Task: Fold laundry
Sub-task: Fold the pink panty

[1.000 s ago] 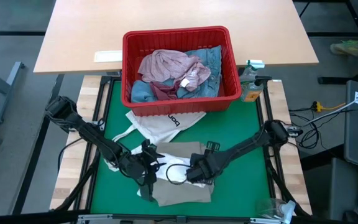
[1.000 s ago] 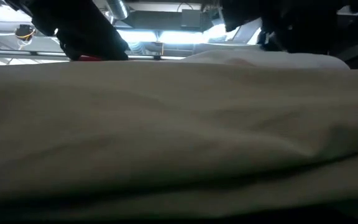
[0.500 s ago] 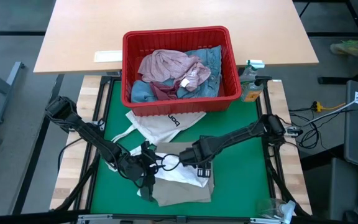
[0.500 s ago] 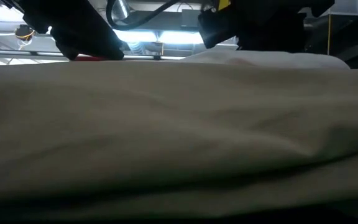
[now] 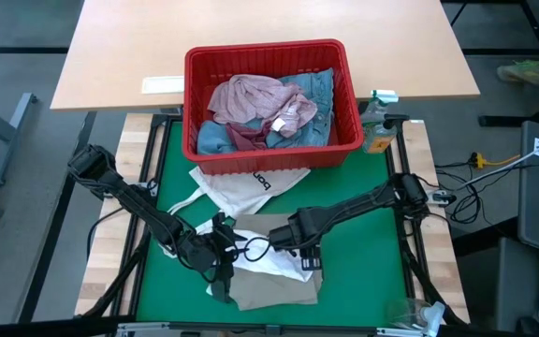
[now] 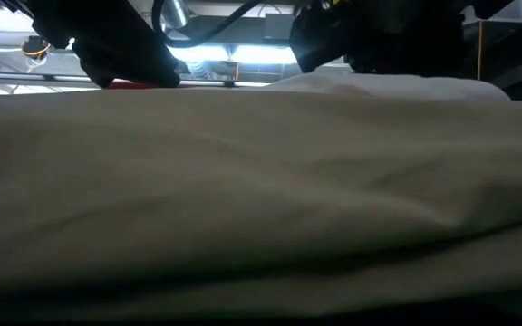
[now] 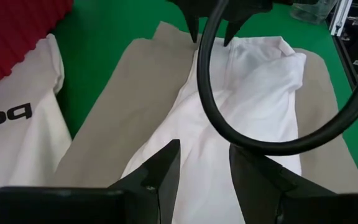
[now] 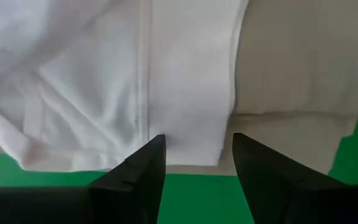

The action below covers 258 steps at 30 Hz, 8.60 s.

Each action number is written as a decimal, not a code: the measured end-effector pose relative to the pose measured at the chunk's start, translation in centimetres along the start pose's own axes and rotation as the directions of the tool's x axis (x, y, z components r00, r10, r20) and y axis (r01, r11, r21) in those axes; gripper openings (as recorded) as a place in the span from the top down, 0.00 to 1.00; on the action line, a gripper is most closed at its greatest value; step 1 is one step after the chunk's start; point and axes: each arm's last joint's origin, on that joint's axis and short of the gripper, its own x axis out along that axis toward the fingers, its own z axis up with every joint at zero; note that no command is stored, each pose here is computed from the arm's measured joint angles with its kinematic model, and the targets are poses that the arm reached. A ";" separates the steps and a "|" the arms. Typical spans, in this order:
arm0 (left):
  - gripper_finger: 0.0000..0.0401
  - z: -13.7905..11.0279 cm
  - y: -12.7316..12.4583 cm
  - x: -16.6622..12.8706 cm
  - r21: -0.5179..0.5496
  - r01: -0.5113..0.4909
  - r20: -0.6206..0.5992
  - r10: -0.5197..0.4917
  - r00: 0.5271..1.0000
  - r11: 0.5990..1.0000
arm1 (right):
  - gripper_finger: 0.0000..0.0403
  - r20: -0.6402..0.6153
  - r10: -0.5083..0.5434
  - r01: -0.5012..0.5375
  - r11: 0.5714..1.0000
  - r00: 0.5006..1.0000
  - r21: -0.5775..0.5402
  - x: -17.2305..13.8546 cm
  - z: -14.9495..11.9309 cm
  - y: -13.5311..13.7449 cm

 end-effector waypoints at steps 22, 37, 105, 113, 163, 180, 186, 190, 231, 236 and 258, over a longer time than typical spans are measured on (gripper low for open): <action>0.67 -0.1 -0.2 -0.2 0.005 0.008 -0.001 -0.008 1.000 1.000 | 0.66 -0.085 0.128 -0.128 0.992 0.988 0.004 1.4 0.2 0.4; 0.67 -0.2 -0.3 -0.3 0.042 0.012 -0.001 -0.012 1.000 0.999 | 0.94 -0.099 0.223 -0.221 0.975 0.970 0.030 1.1 0.3 0.7; 0.67 -0.6 -2.5 -1.9 0.026 0.122 0.057 -0.123 0.991 0.992 | 0.64 0.609 0.000 -0.166 0.962 0.793 0.216 -6.2 7.3 -2.3; 0.67 0.0 -1.5 -0.9 0.003 0.077 0.062 -0.077 0.995 0.997 | 0.61 0.571 0.163 -0.285 0.950 0.804 0.130 -6.1 7.2 -1.8; 0.67 1.1 4.2 -7.0 -0.068 -0.028 -0.216 0.013 0.976 0.997 | 0.65 0.533 -0.057 0.028 0.998 0.844 0.063 -3.5 5.5 7.6; 0.67 -3.2 6.3 -4.6 -0.408 -0.247 -0.386 0.079 0.919 0.879 | 0.65 0.533 -0.057 0.040 0.998 0.844 0.043 -3.5 5.5 7.6; 0.67 -4.5 6.8 -4.1 -0.494 -0.251 -0.360 0.067 0.930 0.833 | 0.65 0.533 -0.057 0.041 0.998 0.844 0.043 -3.5 5.5 7.6; 0.67 -5.5 7.1 -3.7 -0.541 -0.230 -0.337 0.042 0.940 0.809 | 0.65 0.533 -0.057 0.040 0.998 0.844 0.043 -3.5 5.5 7.6; 0.98 -5.6 7.0 -3.9 -0.661 -0.046 -0.239 -0.152 0.959 0.749 | 0.65 0.533 -0.057 0.040 0.998 0.844 0.044 -3.4 5.5 7.6; 0.99 -4.3 7.3 -5.1 -0.703 0.027 -0.167 -0.202 0.965 0.710 | 0.65 0.532 -0.057 0.040 0.998 0.845 0.044 -3.4 5.5 7.6; 0.99 -2.6 6.8 -5.8 -0.767 0.165 -0.009 -0.268 0.963 0.620 | 0.65 0.532 -0.057 0.041 0.998 0.845 0.042 -4.2 5.0 7.5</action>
